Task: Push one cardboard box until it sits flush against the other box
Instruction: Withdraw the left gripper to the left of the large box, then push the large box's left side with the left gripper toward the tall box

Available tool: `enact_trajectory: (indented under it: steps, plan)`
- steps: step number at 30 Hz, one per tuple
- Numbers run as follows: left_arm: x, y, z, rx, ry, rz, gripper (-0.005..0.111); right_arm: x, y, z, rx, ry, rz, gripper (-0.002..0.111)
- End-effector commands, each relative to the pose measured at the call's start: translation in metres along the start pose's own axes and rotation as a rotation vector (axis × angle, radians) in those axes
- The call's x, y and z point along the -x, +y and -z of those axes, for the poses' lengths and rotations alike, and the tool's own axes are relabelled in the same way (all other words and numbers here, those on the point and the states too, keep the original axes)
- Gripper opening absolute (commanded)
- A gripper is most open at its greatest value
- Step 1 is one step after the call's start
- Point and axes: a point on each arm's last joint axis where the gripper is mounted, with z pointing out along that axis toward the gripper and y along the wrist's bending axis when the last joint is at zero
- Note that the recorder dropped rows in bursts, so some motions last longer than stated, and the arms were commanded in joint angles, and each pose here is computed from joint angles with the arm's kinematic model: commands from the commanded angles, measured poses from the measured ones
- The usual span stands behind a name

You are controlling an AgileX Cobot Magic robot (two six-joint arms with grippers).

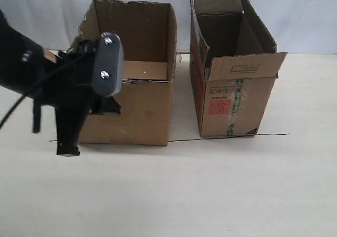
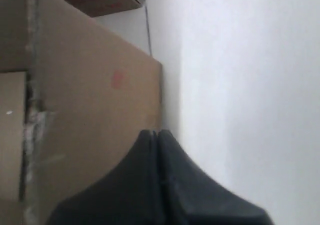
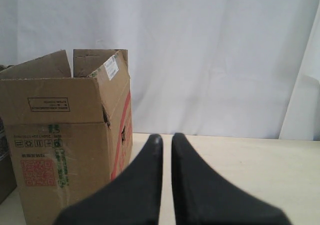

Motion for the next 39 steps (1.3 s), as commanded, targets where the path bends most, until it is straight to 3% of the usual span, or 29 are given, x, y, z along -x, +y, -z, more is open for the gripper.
enact_trajectory:
  steps: [1, 4, 6, 8, 14, 16, 19, 22, 23, 24, 28, 30, 32, 35, 39]
  plan:
    - [-0.009, 0.007, 0.080, 0.262, -0.048, 0.202, 0.000, -0.001, 0.000, 0.000, 0.000, 0.003, 0.002, 0.005]
    - [-0.031, 0.018, 0.127, 0.514, -0.098, 0.402, 0.000, -0.001, 0.000, 0.000, 0.000, 0.003, 0.002, 0.005]
    - [-0.066, 0.032, 0.151, 0.688, -0.149, 0.715, 0.000, -0.001, 0.000, 0.000, 0.000, 0.003, 0.002, 0.005]
    - [-0.092, 0.040, 0.151, 0.711, -0.133, 0.869, 0.000, -0.001, 0.000, 0.000, 0.000, 0.003, 0.002, 0.005]
    - [-0.178, 0.054, 0.116, 0.623, -0.039, 1.389, 0.000, -0.001, 0.000, 0.000, 0.000, 0.003, 0.002, 0.005]
    - [-0.205, 0.055, 0.096, 0.525, -0.041, 1.548, 0.000, -0.001, 0.000, 0.000, 0.000, 0.003, 0.002, 0.005]
    - [-0.238, 0.053, 0.064, 0.343, -0.109, 1.698, 0.000, -0.001, 0.000, 0.000, 0.000, 0.003, 0.002, 0.005]
    - [-0.255, 0.053, 0.036, 0.123, -0.312, 1.777, 0.000, -0.001, 0.000, 0.000, 0.000, 0.003, 0.002, 0.005]
    - [-0.266, 0.055, 0.017, 0.013, -0.491, 1.836, 0.000, -0.001, 0.000, 0.000, 0.000, 0.003, 0.002, 0.005]
    - [-0.274, 0.059, 0.002, -0.035, -0.652, 1.883, 0.000, -0.001, 0.000, 0.000, 0.000, 0.003, 0.002, 0.005]
    - [-0.297, 0.064, -0.034, -0.097, -0.894, 1.944, 0.000, -0.001, 0.000, 0.000, 0.000, 0.003, 0.002, 0.005]
    - [-0.313, 0.074, -0.056, -0.145, -0.860, 1.955, 0.000, -0.001, 0.000, 0.000, 0.000, 0.003, 0.002, 0.005]
    - [-0.312, 0.092, -0.067, -0.184, -0.833, 1.909, 0.000, -0.001, 0.000, 0.000, 0.000, 0.003, 0.002, 0.005]
    - [-0.296, 0.118, -0.079, -0.220, -0.836, 1.837, 0.000, -0.001, 0.000, 0.000, 0.000, 0.003, 0.002, 0.005]
    - [-0.268, 0.139, -0.095, -0.271, -0.833, 1.742, 0.000, -0.001, 0.000, 0.000, 0.000, 0.003, 0.002, 0.005]
